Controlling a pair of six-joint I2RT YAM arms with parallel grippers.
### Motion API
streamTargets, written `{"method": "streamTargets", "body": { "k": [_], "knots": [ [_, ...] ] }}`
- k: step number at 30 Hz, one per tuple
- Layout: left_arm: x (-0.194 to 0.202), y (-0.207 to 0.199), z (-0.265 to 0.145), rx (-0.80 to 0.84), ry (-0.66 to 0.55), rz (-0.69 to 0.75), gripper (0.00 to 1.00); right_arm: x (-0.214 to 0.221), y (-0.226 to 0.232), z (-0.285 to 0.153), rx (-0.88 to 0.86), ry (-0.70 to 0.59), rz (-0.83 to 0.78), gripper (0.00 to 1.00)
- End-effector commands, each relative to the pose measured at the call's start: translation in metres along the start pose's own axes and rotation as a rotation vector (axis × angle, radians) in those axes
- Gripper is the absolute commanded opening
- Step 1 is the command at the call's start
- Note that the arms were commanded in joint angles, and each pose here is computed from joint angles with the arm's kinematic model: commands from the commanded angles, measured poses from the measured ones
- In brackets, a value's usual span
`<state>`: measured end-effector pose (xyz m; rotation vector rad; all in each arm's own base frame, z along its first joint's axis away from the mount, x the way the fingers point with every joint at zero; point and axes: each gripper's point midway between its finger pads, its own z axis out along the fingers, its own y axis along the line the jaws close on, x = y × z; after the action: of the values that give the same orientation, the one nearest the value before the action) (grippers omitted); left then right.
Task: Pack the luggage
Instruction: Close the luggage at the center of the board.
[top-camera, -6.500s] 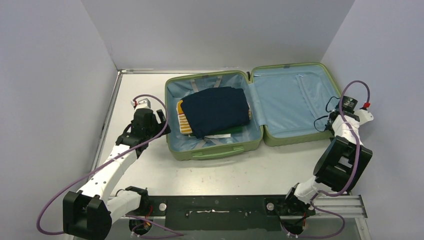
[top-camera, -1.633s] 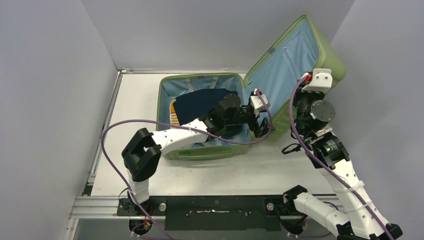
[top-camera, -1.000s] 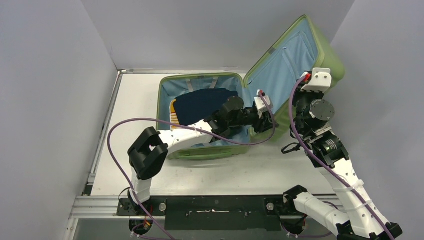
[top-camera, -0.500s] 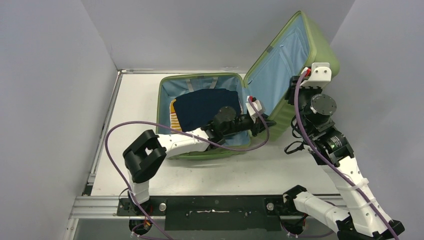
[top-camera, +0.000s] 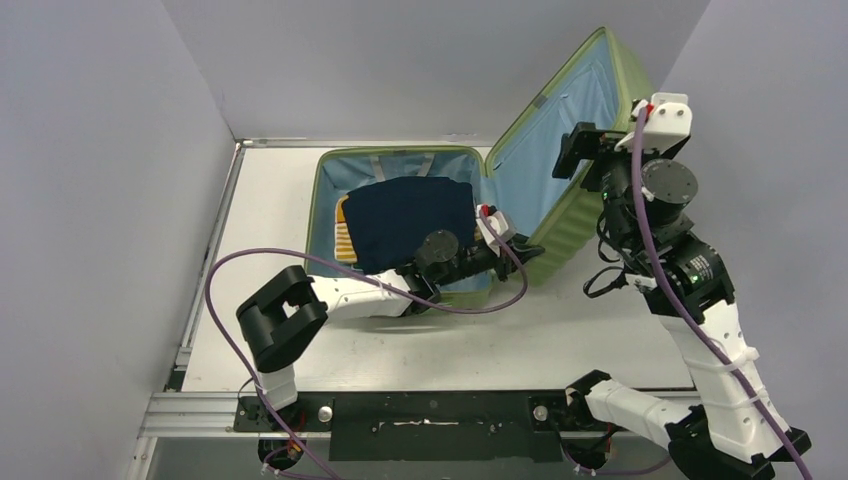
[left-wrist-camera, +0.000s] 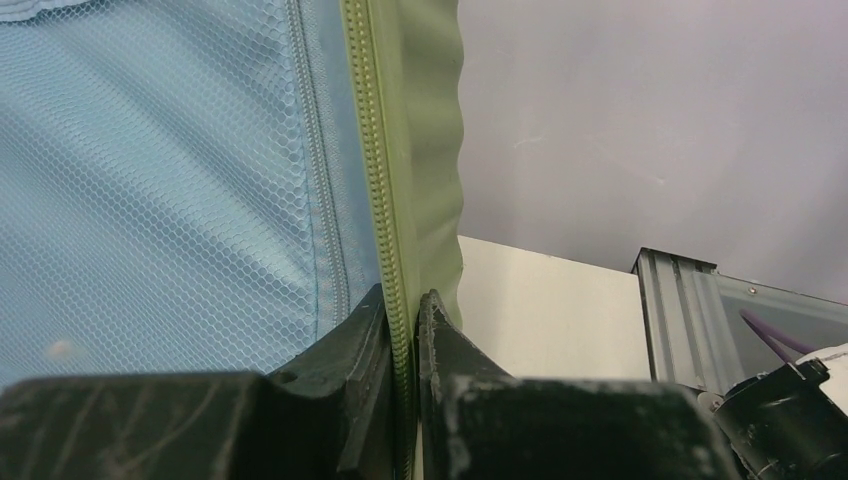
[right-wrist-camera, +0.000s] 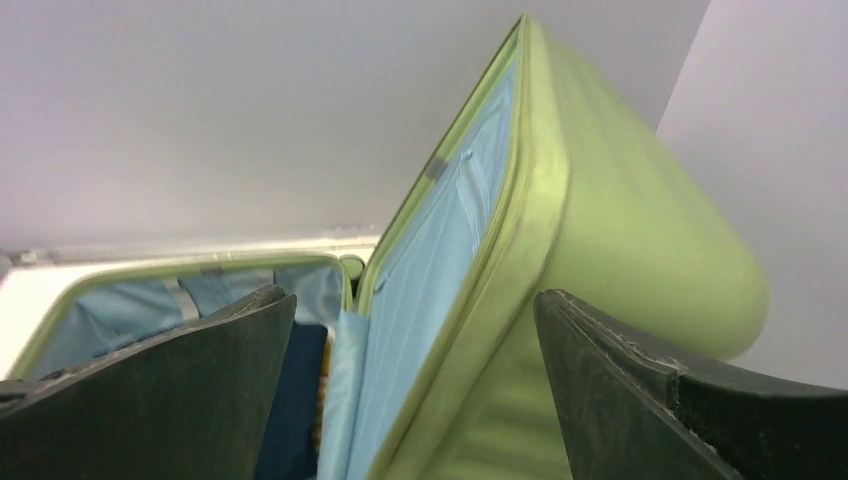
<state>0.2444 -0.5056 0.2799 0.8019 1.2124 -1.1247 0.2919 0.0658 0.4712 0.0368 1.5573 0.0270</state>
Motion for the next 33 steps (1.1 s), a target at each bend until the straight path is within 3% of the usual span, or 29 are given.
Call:
{"method": "streamTargets", "body": {
  "k": [1, 5, 10, 20, 27, 31, 33],
  "knots": [
    [-0.110, 0.032, -0.016, -0.182, -0.312, 0.106, 0.00, -0.041, -0.018, -0.003, 0.124, -0.049, 0.115, 0.94],
    [-0.110, 0.030, -0.018, -0.185, -0.322, 0.107, 0.00, -0.056, -0.037, 0.001, 0.282, -0.035, 0.147, 0.95],
    [-0.109, 0.032, -0.022, -0.232, -0.337, 0.111, 0.00, -0.060, -0.058, 0.007, 0.465, -0.015, 0.075, 0.95],
    [-0.107, 0.033, -0.033, -0.301, -0.381, 0.143, 0.00, -0.032, -0.060, 0.032, 0.555, 0.139, -0.020, 0.96],
    [-0.106, 0.042, -0.046, -0.365, -0.429, 0.137, 0.00, 0.011, -0.106, 0.034, 0.647, 0.257, -0.005, 0.94],
    [-0.107, 0.044, -0.051, -0.381, -0.444, 0.140, 0.00, 0.030, -0.118, 0.035, 0.659, 0.309, 0.001, 0.87],
    [-0.107, 0.045, -0.053, -0.385, -0.448, 0.145, 0.00, 0.036, -0.117, 0.037, 0.642, 0.331, 0.003, 0.78]
  ]
}}
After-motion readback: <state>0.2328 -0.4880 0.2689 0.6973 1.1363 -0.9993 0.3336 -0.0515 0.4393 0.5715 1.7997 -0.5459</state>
